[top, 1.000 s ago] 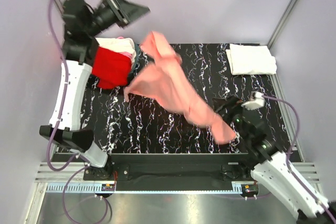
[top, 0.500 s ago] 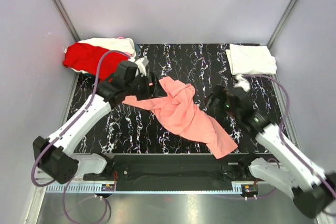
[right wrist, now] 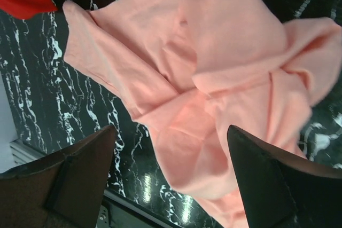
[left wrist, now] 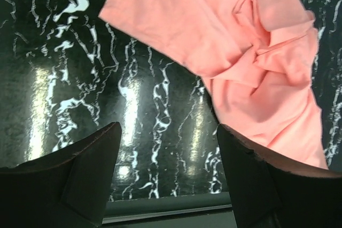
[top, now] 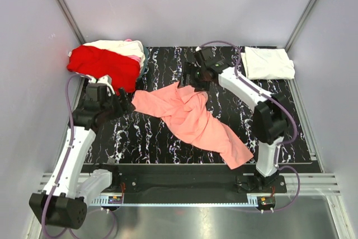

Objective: Fold and stack the t-shirts
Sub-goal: Flatten the tshirt out

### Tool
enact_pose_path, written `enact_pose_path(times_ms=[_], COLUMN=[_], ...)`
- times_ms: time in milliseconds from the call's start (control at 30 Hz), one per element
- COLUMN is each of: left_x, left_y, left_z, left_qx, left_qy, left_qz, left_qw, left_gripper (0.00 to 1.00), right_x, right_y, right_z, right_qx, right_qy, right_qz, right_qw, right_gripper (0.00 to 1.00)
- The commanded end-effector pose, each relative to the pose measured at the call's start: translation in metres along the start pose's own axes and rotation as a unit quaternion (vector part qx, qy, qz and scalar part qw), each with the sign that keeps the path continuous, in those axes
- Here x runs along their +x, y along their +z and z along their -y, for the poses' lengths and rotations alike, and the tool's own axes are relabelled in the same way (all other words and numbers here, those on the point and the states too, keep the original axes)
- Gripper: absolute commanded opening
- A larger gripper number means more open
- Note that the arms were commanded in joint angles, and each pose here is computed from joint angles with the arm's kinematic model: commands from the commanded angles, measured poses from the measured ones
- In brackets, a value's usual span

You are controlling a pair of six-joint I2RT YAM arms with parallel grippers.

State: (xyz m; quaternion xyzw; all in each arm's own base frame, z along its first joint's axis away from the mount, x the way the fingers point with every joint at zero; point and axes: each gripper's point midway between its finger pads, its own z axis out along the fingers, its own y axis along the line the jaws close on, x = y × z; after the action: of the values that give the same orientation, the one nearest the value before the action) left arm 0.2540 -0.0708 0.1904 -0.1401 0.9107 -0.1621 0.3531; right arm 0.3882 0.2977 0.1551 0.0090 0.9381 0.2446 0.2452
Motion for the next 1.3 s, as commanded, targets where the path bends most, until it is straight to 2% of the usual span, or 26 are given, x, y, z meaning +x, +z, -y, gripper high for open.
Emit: enact_pose_path(times_ms=[0,100,233,367,700,867,1267], left_x=[0.005,0.016,0.007,0.012,0.011,0.012,0.012], left_y=[-0.002,0.006,0.003,0.008,0.006,0.007,0.008], left_z=[-0.013,-0.026,-0.02,-0.02,-0.019,-0.019,-0.018], left_qx=[-0.005,-0.016,0.0,0.005,0.009,0.01,0.013], left_qy=[0.032,0.025,0.035,0.035,0.035,0.034,0.034], left_qz=[0.017,0.026,0.046,0.03,0.037,0.036,0.036], left_qw=[0.999,0.999,0.998,0.999,0.999,0.999,0.999], left_gripper=[0.78,0.78,0.78,0.79,0.79,0.79,0.79], right_x=[0.01,0.019,0.028,0.035,0.03,0.012,0.005], right_y=[0.019,0.038,0.055,0.069,0.1,0.103,0.106], right_z=[-0.016,-0.011,-0.004,0.008,0.023,0.018,0.01], right_qx=[-0.024,-0.012,-0.008,0.017,0.053,0.048,0.031], right_qy=[0.018,0.043,0.06,0.068,0.064,0.063,0.082], right_qz=[-0.063,-0.083,-0.093,-0.107,-0.106,-0.095,-0.09], right_qw=[0.998,0.996,0.994,0.992,0.991,0.992,0.992], right_gripper=[0.9,0.87,0.85,0.85,0.81,0.78,0.75])
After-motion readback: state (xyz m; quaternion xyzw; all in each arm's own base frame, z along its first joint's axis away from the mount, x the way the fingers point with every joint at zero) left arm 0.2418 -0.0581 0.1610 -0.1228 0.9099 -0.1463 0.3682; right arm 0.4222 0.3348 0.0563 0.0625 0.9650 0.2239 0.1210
